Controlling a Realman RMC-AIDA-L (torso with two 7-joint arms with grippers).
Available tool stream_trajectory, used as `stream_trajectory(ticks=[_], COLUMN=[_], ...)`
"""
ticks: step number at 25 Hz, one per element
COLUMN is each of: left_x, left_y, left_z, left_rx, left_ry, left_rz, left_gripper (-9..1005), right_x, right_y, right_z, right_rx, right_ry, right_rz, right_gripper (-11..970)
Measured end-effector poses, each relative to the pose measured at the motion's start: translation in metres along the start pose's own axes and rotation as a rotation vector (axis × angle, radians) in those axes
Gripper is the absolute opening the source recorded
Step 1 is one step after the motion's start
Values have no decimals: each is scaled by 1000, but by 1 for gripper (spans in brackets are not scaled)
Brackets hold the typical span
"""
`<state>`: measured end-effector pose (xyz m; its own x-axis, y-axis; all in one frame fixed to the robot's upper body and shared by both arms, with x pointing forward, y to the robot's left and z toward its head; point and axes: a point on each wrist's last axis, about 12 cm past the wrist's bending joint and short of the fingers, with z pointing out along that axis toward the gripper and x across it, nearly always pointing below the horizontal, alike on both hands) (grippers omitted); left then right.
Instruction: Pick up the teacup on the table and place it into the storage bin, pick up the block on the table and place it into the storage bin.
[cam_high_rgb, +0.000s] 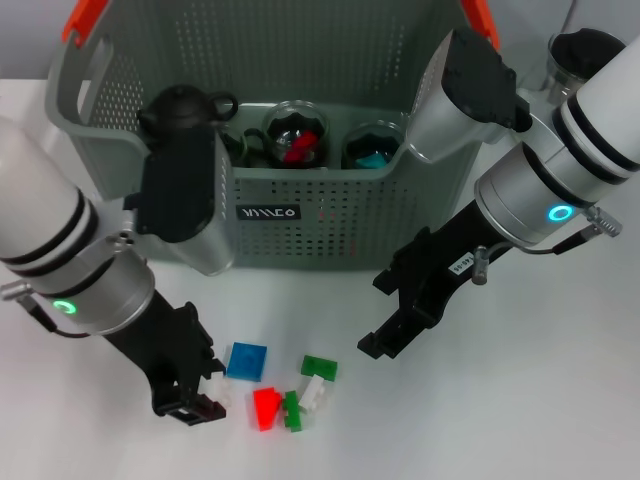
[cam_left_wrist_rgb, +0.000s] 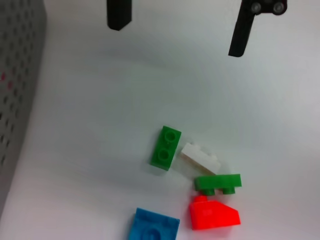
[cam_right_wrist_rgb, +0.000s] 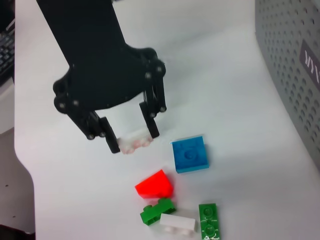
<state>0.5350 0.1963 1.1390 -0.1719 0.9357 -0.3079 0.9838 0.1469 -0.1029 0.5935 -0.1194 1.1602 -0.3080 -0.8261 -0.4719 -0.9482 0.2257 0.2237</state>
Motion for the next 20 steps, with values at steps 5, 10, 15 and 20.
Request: stream_trajectory(ticks=[5, 10, 15, 20], left_x=[3, 2, 2, 1], left_y=[-2, -5, -5, -4], left_z=[-6, -16, -25, -27], left_rx=[1, 3, 4, -2], left_ry=[-11, -33, -61, -65], left_rz=[-11, -13, -22, -24], left_gripper=[424, 425, 426, 427], right_x=[0, 1, 2, 2], right_y=[1, 1, 1, 1], right_z=[0, 0, 0, 1], right_rx=[-5, -6, -7, -7], right_ry=[2, 1, 1, 2], right_rz=[3, 5, 8, 6], right_gripper=[945, 945, 945, 945])
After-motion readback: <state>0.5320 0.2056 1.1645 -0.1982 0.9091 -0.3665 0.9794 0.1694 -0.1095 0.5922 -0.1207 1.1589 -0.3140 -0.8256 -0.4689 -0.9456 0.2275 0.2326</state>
